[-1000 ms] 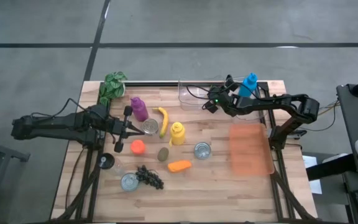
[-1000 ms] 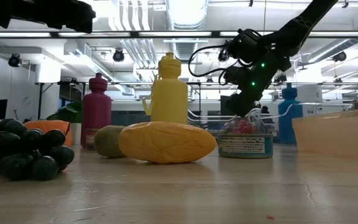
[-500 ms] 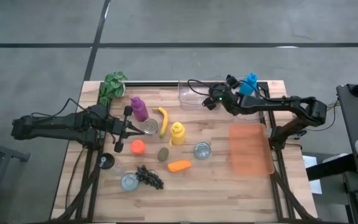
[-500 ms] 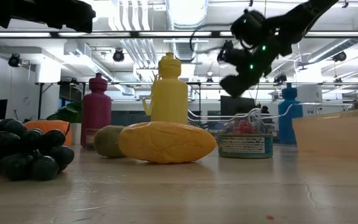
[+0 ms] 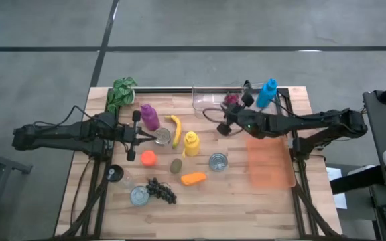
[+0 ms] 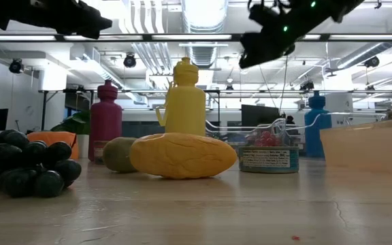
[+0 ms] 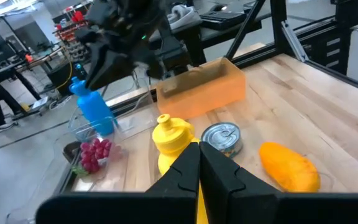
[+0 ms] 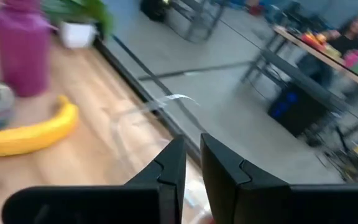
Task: Pick & Place Food Item
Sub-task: Put the yellow and blue tuna can into the orange bin
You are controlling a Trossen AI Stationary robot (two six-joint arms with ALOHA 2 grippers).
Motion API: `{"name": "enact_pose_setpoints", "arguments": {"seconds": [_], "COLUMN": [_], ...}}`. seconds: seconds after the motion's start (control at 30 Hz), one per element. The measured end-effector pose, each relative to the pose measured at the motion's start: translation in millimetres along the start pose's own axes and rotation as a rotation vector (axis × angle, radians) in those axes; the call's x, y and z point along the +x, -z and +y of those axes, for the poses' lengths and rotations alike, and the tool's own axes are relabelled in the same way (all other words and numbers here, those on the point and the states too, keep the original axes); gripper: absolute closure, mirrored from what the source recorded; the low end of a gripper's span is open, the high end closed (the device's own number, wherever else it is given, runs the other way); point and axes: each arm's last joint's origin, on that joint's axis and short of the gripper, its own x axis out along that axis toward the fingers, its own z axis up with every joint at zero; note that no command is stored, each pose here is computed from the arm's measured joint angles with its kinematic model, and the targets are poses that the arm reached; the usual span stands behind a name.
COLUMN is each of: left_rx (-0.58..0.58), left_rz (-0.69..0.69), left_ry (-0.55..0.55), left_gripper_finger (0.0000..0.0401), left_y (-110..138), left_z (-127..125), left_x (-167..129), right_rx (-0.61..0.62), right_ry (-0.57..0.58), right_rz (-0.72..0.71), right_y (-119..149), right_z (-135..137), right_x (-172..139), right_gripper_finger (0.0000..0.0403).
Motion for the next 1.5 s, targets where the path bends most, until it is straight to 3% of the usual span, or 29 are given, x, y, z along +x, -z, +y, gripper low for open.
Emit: {"name": "enact_pose_setpoints", "arguments": {"seconds": [0.57,0.77,1.07,1.5], "left_rx": [0.001,0.0,0.0,0.0], "left_rz": [-0.002,-0.002,-0.003,0.003], "left_ry": [-0.001,-0.001,-0.001,-0.003], "left_gripper_finger": [0.0391,0.0391,0.0391,0.0391], "left_y": [0,0,0,0], "left_z": [0,0,0,0], "left_x": [0,0,0,0], "right_rx": [-0.021,-0.033,-0.007,0.002], "right_ry": [-0.279,-0.315,-0.484,-0.504], "right_rz": [-0.088,-0.099,-0.064,-0.041], "right_y": [1,2,4,6], "right_z": [58,64,68,69], "right_x": [-61,-70,-72,-72], "right_gripper_finger": [0.0394,0.0394,0.0394,0.0394]}}
